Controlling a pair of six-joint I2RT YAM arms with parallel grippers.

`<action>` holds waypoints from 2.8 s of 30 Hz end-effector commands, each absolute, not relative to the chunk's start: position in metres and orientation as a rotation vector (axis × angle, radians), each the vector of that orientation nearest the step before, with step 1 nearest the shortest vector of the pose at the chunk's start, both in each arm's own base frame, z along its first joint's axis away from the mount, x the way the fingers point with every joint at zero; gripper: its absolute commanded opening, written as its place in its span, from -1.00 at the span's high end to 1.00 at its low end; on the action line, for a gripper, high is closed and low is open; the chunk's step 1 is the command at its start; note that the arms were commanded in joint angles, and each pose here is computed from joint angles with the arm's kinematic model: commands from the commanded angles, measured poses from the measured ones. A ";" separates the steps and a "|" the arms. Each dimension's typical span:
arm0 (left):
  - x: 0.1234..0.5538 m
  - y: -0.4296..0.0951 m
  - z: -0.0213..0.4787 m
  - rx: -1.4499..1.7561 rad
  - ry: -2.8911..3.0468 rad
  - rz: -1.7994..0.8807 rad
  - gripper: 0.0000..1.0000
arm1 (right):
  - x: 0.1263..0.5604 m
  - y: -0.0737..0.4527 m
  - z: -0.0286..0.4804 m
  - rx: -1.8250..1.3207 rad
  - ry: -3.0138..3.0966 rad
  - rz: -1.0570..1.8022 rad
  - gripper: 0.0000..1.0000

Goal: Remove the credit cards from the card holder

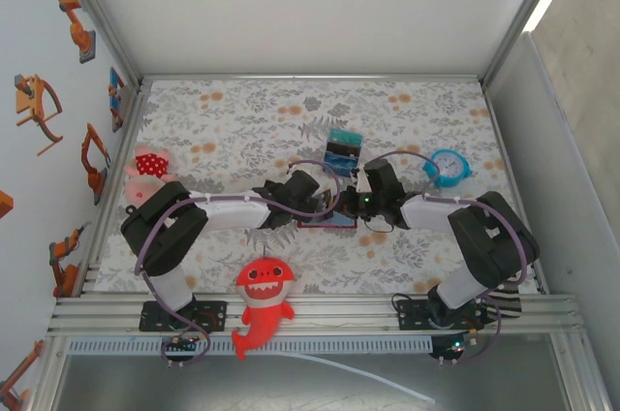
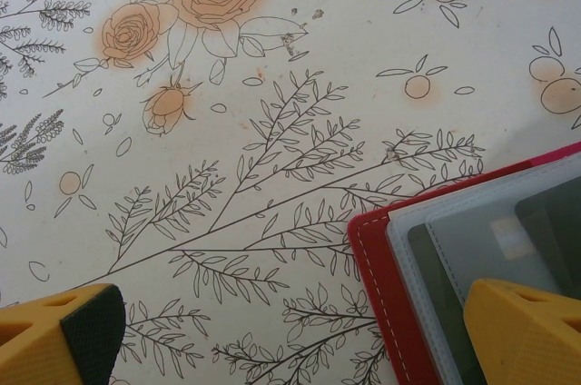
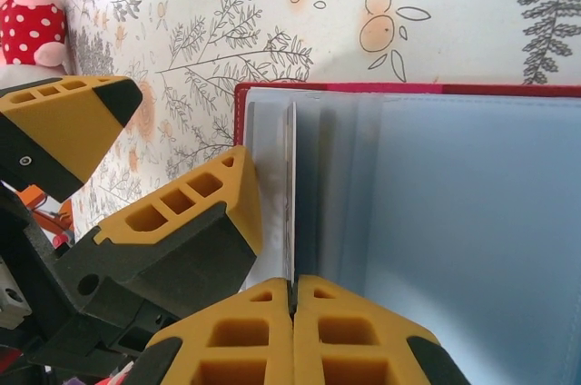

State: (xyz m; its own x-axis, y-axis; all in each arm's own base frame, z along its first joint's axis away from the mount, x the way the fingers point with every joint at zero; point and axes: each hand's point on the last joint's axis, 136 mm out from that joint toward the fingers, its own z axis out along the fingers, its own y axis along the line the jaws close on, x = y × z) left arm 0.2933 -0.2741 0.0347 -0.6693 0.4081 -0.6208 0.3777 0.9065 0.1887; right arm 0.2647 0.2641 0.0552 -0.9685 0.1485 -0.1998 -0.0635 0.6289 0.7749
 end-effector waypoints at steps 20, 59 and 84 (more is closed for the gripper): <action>0.280 -0.263 0.009 0.618 2.459 0.127 -0.94 | 0.274 0.282 0.059 -0.013 2.577 1.296 0.74; 0.312 -0.263 0.089 0.489 2.307 0.009 -0.94 | 0.317 0.227 0.155 -0.701 2.426 0.437 1.00; 0.289 -0.244 0.091 0.357 2.323 -0.053 -0.94 | 0.407 0.229 0.147 -1.304 2.252 0.142 1.00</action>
